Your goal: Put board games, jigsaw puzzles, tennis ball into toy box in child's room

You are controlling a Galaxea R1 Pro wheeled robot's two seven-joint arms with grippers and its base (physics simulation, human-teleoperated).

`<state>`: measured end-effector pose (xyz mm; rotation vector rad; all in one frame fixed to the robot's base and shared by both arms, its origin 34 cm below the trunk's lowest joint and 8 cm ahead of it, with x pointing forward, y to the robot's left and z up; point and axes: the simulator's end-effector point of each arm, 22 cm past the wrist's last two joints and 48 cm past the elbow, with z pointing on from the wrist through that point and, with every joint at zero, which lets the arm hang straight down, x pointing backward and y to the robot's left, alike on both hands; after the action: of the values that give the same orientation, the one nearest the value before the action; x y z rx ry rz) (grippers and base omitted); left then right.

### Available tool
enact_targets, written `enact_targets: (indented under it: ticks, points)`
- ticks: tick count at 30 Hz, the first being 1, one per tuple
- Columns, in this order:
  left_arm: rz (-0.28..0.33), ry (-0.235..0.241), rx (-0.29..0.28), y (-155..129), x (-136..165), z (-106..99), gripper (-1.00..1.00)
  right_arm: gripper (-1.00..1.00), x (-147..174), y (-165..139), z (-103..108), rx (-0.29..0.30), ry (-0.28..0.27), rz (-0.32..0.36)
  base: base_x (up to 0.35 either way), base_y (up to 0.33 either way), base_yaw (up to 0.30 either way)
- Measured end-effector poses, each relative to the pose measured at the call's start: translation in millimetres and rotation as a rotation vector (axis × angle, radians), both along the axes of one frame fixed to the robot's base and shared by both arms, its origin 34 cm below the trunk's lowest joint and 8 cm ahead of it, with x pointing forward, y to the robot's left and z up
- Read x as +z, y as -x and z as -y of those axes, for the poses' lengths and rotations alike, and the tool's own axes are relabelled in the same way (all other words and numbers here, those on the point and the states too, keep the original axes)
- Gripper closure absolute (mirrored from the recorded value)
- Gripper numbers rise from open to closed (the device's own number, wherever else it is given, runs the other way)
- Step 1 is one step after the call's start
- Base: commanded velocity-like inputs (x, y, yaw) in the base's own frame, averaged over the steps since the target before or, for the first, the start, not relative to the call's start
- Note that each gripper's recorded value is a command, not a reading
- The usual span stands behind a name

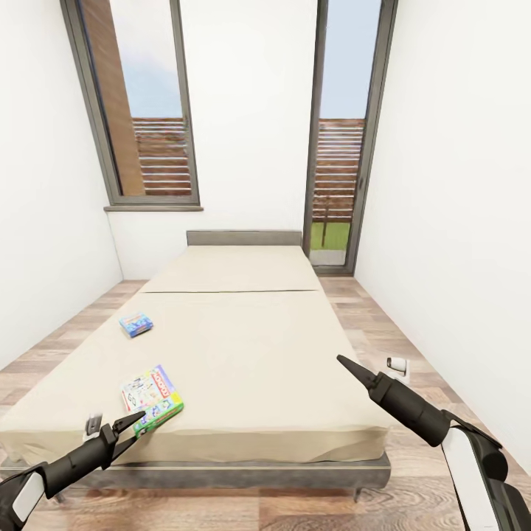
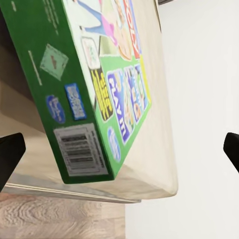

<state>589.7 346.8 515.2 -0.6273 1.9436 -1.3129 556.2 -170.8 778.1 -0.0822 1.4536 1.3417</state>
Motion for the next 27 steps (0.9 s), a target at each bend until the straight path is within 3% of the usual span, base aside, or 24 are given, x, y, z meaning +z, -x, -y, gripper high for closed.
enact_targets:
  ticks: [27]
  points:
    - [0.000, 0.000, 0.000, 0.0, 0.0, 0.0, -1.00, -1.00, -0.4, -0.3, -1.5, 0.000, -0.001, -0.001, 0.015, -0.001, 0.000]
